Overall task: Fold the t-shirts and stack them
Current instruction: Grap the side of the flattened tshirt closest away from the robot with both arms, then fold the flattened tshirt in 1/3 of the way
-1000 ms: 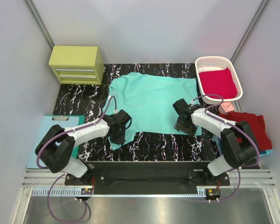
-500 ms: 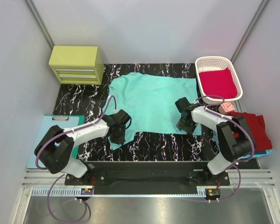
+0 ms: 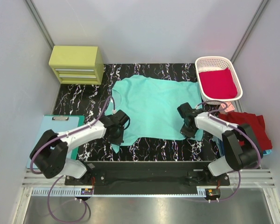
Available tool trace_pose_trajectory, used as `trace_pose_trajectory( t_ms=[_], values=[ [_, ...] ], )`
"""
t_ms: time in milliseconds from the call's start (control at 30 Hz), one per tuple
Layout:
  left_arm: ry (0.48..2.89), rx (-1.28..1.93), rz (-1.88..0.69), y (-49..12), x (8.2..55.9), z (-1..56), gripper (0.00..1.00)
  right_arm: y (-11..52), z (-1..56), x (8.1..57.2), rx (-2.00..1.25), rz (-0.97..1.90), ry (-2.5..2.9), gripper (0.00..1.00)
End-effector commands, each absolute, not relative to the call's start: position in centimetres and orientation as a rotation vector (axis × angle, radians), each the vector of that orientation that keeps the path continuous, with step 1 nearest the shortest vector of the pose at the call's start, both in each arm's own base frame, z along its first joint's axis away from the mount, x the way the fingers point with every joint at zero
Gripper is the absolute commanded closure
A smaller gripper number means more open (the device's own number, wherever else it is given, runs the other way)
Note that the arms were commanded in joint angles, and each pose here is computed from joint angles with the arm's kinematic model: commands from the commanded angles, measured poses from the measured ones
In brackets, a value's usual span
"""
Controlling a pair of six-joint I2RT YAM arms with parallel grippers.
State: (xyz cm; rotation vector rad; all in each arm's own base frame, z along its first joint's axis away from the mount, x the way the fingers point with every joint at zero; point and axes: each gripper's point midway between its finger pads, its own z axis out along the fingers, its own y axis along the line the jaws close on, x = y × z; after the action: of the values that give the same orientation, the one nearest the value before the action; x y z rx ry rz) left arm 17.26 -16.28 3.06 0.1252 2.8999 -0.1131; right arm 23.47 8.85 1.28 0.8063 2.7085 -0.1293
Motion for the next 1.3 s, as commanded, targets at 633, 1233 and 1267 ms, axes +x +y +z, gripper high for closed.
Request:
trace_pose_trajectory(
  t_ms=[633,1233,1267],
  values=[
    [2.672,-0.003,-0.068,-16.6,22.5,10.8,1.0,9.1,7.9,25.6,0.647,-0.187,2.614,1.0],
    [2.64,-0.142,0.03,-13.5,30.5,10.2,1.0,7.0,7.1,29.8,0.687,-0.253,2.589,1.0],
    [2.633,-0.148,0.02,-13.6,31.0,10.4,1.0,7.0,7.1,30.1,0.684,-0.249,2.588,1.0]
  ],
)
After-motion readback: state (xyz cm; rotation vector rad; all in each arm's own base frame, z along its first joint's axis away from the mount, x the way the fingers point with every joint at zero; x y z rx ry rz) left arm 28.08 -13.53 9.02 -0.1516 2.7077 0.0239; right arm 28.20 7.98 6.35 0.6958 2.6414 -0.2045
